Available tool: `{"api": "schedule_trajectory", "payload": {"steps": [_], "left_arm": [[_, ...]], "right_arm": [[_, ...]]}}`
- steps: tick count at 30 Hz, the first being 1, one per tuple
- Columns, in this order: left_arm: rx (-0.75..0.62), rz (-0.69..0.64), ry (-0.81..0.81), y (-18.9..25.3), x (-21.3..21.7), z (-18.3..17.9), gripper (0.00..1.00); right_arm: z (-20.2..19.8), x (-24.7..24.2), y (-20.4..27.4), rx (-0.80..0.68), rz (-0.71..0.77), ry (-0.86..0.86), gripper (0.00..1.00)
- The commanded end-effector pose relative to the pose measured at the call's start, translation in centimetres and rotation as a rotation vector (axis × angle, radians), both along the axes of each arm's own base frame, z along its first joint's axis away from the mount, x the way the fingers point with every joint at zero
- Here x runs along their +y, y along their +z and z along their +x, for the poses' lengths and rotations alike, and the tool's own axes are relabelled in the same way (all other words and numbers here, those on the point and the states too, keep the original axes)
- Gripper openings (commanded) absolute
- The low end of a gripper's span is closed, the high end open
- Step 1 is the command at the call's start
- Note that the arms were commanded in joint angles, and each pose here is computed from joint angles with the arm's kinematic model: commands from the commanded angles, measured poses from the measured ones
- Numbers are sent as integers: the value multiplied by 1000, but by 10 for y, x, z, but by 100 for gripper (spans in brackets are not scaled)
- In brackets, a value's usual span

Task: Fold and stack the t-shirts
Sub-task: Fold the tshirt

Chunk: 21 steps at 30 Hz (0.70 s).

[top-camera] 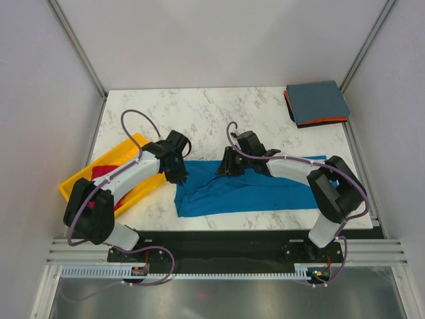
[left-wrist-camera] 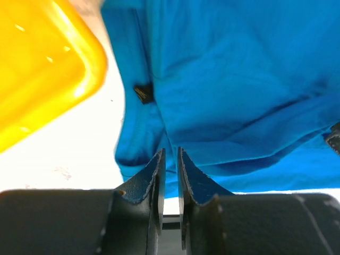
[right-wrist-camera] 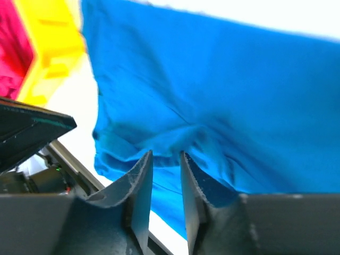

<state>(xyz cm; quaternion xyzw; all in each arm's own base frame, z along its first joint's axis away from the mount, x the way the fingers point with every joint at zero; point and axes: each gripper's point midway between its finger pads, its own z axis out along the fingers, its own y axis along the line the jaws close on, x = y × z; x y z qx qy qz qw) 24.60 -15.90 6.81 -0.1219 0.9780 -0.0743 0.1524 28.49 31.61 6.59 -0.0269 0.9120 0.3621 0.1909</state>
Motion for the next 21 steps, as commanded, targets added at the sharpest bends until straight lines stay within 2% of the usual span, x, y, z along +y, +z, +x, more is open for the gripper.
{"api": "schedule_trajectory", "payload": {"steps": [1, 12, 15, 21], "left_arm": [[-82, 133, -15, 24, 26, 9, 22], [-90, -250, -224, 33, -45, -19, 22], [-43, -239, -227, 18, -47, -20, 22], [48, -154, -174, -15, -34, -25, 24]], "right_arm": [[16, 18, 24, -40, 61, 25, 37], [31, 14, 28, -59, 5, 3, 39], [29, 9, 27, -55, -21, 5, 39], [7, -3, -5, 6, -72, 50, 38]]}}
